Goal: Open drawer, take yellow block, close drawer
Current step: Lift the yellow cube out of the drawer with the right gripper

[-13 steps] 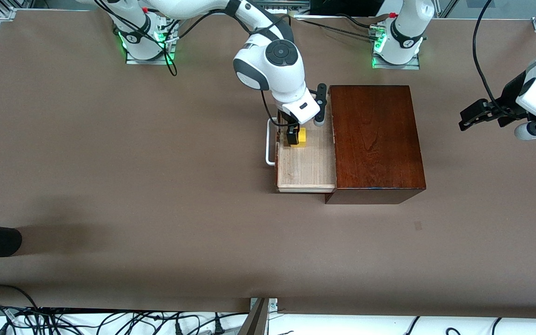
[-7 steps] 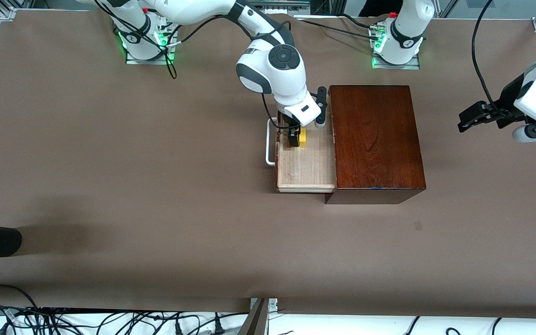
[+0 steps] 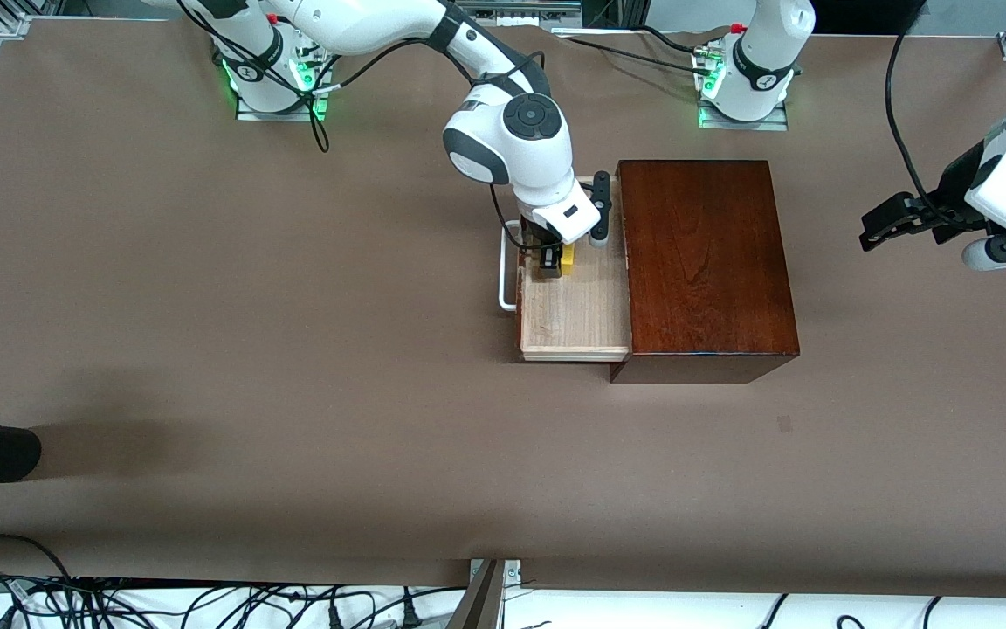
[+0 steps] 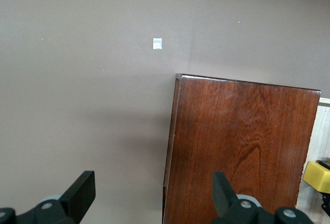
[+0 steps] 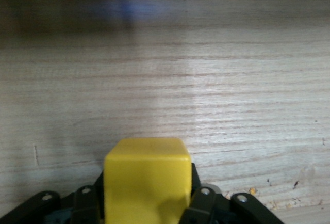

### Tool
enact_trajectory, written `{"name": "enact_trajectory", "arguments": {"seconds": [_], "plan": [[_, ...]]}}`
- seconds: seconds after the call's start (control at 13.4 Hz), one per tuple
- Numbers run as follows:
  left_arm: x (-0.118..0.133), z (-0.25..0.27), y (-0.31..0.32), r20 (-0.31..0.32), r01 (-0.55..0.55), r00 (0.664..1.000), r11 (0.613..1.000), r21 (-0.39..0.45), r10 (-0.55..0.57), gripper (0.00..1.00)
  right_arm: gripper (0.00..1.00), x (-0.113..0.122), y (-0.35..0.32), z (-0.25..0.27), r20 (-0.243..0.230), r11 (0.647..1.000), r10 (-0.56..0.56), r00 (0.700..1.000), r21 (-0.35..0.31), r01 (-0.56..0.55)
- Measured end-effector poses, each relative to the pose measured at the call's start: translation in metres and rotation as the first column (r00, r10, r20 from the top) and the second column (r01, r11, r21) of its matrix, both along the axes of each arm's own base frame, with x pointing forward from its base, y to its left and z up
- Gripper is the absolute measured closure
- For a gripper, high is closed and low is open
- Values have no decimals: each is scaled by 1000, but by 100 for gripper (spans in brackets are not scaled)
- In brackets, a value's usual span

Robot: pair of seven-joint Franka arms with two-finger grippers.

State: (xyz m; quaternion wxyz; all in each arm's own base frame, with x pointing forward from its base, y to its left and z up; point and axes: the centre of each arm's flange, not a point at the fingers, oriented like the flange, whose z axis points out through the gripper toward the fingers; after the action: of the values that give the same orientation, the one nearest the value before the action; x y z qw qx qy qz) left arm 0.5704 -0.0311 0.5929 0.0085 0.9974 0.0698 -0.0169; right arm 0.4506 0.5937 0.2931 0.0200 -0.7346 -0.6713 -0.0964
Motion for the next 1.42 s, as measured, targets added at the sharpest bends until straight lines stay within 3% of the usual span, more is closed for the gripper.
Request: {"name": "enact_trajectory", "arguments": {"seconds": [0.52, 0.9, 1.19, 1.42], "plan": [[4, -5, -1, -7, 0, 1000, 1000, 1, 0, 0, 44, 3, 1, 8, 1, 1000, 0, 1000, -21, 0], [9, 1, -4, 6, 5, 1000, 1000, 1, -5, 0, 44, 12, 8, 83, -20, 995, -39, 999, -88, 37], [7, 19, -2, 29, 1, 1000, 1000, 0, -1, 0, 44, 15, -2, 129, -27, 982, -152, 988, -114, 148], [6, 27, -1, 41, 0, 999, 1000, -1, 0, 0, 44, 34, -29, 148, -23, 951, -285, 958, -134, 280]]}}
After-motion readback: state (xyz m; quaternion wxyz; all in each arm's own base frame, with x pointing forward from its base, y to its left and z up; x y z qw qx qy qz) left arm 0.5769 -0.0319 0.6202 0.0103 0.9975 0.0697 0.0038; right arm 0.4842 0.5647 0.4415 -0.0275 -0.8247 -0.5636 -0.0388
